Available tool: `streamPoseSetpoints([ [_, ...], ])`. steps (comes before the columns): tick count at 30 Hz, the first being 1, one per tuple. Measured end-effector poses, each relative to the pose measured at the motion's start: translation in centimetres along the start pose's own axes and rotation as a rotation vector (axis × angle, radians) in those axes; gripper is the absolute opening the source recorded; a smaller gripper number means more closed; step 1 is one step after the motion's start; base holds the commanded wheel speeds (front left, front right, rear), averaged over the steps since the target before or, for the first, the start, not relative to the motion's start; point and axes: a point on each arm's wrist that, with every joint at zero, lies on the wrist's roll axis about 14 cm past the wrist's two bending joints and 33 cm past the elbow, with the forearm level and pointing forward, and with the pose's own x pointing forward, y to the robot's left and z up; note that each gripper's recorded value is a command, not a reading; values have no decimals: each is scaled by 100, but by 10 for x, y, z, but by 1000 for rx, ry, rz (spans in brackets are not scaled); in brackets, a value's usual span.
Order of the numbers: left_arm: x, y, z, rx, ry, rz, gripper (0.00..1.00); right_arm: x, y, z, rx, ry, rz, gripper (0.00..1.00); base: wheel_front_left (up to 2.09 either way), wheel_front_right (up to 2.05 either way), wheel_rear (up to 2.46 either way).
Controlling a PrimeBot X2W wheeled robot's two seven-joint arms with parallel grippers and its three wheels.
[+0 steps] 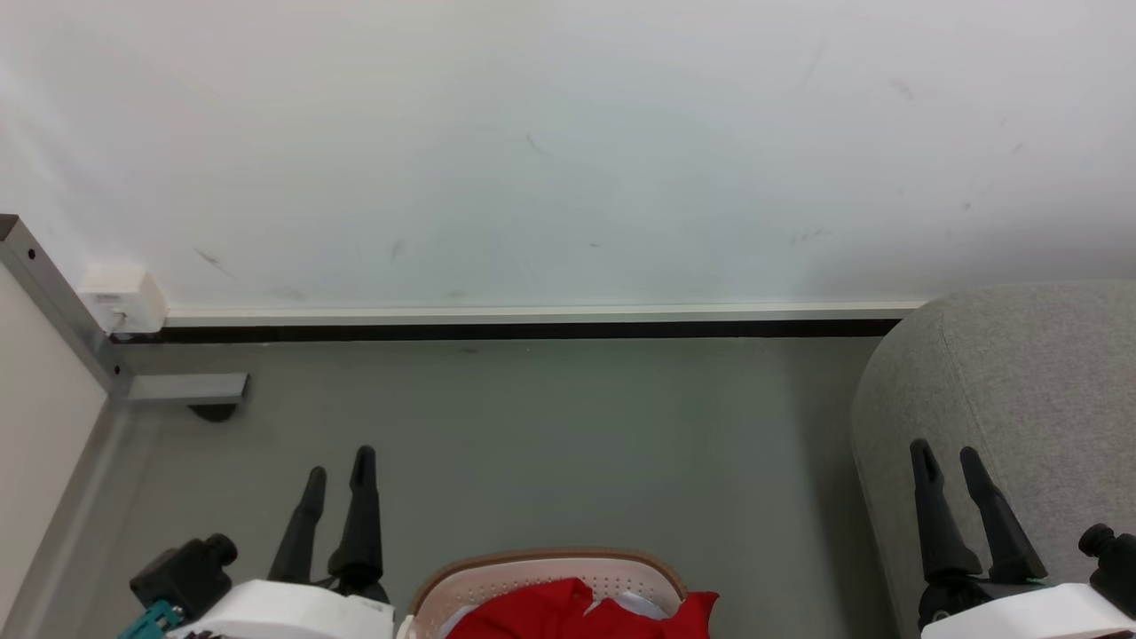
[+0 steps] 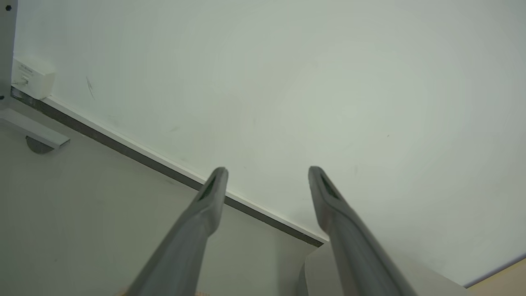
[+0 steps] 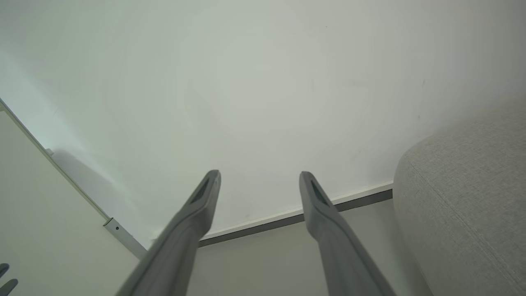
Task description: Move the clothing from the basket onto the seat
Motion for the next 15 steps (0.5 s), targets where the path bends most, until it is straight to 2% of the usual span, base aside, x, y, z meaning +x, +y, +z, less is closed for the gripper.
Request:
streamPoseSetpoints([
  [15,0,-7,-3,190,-13,-26,100,-3,-4,-3,-161,-1,-1,100,0,0,0],
])
